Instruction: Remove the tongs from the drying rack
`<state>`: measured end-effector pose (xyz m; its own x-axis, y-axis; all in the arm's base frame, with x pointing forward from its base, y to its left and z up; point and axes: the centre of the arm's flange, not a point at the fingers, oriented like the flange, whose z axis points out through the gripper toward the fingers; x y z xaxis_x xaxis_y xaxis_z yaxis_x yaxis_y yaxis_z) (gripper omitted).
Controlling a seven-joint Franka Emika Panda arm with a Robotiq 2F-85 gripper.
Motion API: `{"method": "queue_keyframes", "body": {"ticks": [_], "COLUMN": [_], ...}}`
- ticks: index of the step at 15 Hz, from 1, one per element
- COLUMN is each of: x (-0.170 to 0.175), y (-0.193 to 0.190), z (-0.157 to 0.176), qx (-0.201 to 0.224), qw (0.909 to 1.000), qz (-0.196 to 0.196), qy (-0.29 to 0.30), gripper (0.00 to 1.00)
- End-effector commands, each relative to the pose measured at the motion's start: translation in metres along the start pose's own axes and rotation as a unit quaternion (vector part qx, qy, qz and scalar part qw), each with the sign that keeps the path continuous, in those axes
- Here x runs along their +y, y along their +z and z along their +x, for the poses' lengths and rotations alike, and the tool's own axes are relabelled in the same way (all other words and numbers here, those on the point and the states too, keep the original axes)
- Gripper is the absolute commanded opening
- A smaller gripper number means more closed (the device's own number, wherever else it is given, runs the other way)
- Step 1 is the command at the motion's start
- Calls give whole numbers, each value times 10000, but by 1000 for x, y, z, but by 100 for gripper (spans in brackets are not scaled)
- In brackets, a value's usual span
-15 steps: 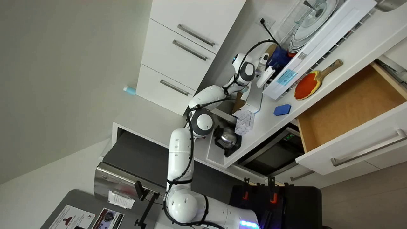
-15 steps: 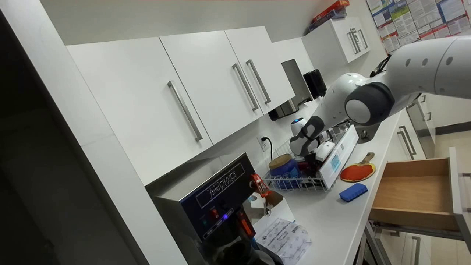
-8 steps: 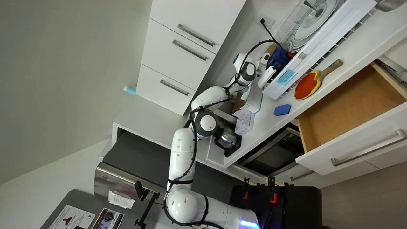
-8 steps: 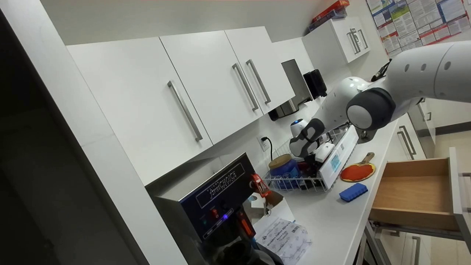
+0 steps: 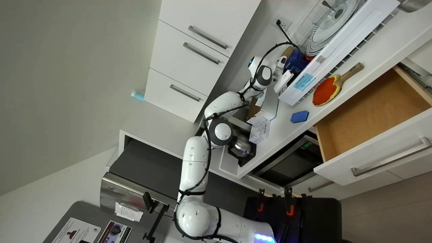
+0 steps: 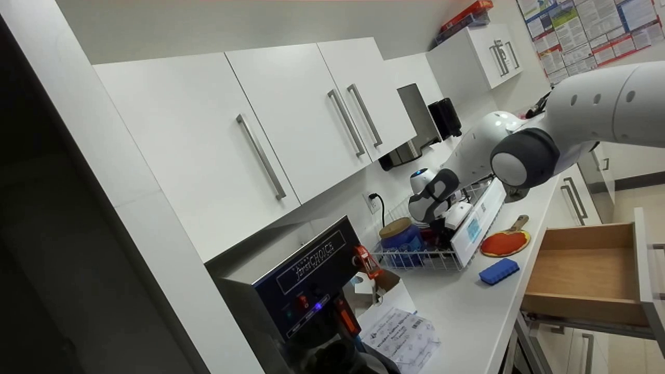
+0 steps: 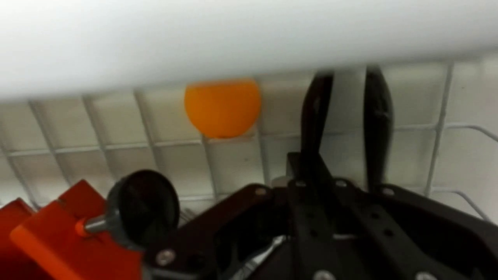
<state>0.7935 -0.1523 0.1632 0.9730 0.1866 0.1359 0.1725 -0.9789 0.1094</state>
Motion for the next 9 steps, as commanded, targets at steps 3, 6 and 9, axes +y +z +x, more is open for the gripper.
{"method": "queue_keyframes", "body": {"ticks": [3,6,9], "x": [4,8,9], "y": [-51,-89,-129], "z": [6,5,2], "qx": [8,60,129], "qw": [9998,9997,9995], "qz": [-87,-180,-251], "qy": [155,159,116], "gripper": [1,1,1]}}
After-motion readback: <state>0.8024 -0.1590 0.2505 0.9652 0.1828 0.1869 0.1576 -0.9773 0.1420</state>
